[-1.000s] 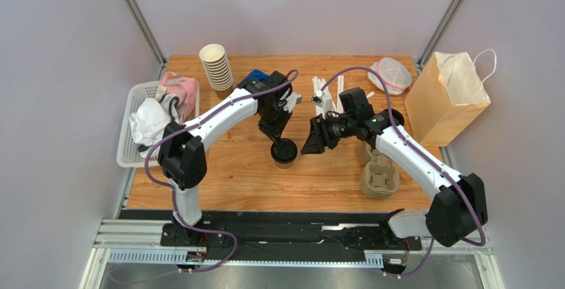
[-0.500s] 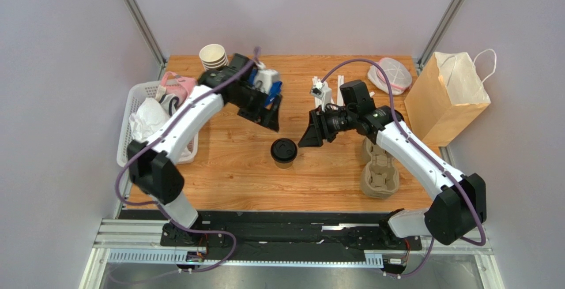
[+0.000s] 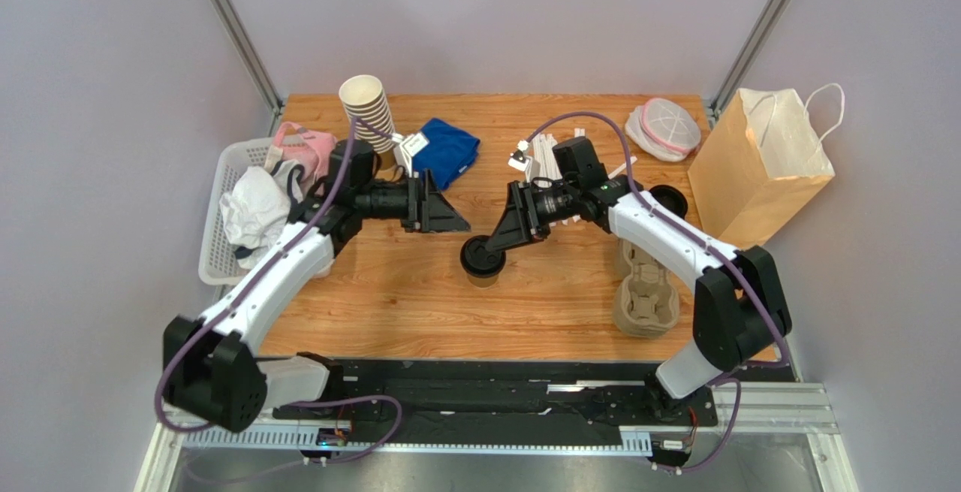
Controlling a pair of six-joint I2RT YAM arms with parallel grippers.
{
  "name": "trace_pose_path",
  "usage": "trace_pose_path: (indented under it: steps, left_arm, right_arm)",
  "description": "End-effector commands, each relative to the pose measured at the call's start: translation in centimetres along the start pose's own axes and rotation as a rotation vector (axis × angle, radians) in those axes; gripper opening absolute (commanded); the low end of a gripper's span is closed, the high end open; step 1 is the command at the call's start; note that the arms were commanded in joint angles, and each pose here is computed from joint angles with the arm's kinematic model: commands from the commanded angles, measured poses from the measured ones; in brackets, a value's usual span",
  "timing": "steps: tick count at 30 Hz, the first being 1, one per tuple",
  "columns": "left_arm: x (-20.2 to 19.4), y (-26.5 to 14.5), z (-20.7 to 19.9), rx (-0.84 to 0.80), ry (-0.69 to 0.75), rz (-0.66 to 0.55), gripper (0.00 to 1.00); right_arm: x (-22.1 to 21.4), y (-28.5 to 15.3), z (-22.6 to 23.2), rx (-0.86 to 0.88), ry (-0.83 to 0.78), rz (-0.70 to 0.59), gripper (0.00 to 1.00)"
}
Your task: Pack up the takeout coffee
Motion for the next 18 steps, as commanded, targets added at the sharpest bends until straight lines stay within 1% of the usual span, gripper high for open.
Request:
trace_pose_path:
  steps: [1, 2, 5, 12, 13, 14, 15, 18]
  left_arm:
    - [-0.5, 2.2, 2.2, -0.075, -0.135, 0.077, 0.61]
    - [-0.4, 2.6, 2.2, -0.085, -0.122, 0.073, 0.52]
    - [-1.0, 3.8, 2.9, -0.069, -0.128, 0.104, 0.38]
    - [-1.5, 5.5, 5.4, -0.030, -0.176, 0.131, 0.25]
    - [-1.6, 5.8, 5.9, -0.023, -0.186, 0.137, 0.22]
    - [-1.7, 5.9, 6.2, -0.019, -0.194, 0.140, 0.22]
    - [-1.7, 6.0, 6.4, -0.014, -0.201, 0.143, 0.20]
    - [-2.3, 6.5, 7.7, 0.007, -0.227, 0.165, 0.17]
  right_arm:
    - [1.1, 0.7, 0.4, 0.089, 0.054, -0.015, 0.45]
    - [1.1, 1.0, -0.1, 0.093, 0.072, -0.005, 0.44]
    - [1.1, 1.7, -0.9, 0.099, 0.104, 0.010, 0.40]
    - [0.8, 2.7, -2.5, 0.109, 0.170, 0.045, 0.16]
    - [0.7, 2.8, -2.6, 0.109, 0.174, 0.049, 0.15]
    - [0.7, 2.9, -2.8, 0.108, 0.176, 0.050, 0.15]
    - [0.7, 3.0, -3.0, 0.109, 0.180, 0.053, 0.12]
    - [0.4, 3.5, -3.7, 0.107, 0.200, 0.067, 0.09]
Point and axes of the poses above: each gripper's point midway between its finger pads, its own y axis out along the fingers, its own z axis along the line the jaws close on, x = y × z, the point moved 9 cm from there along -y, back along the fingers, and after that the axes turned 11 degrees about -y, right-handed, at the moved point
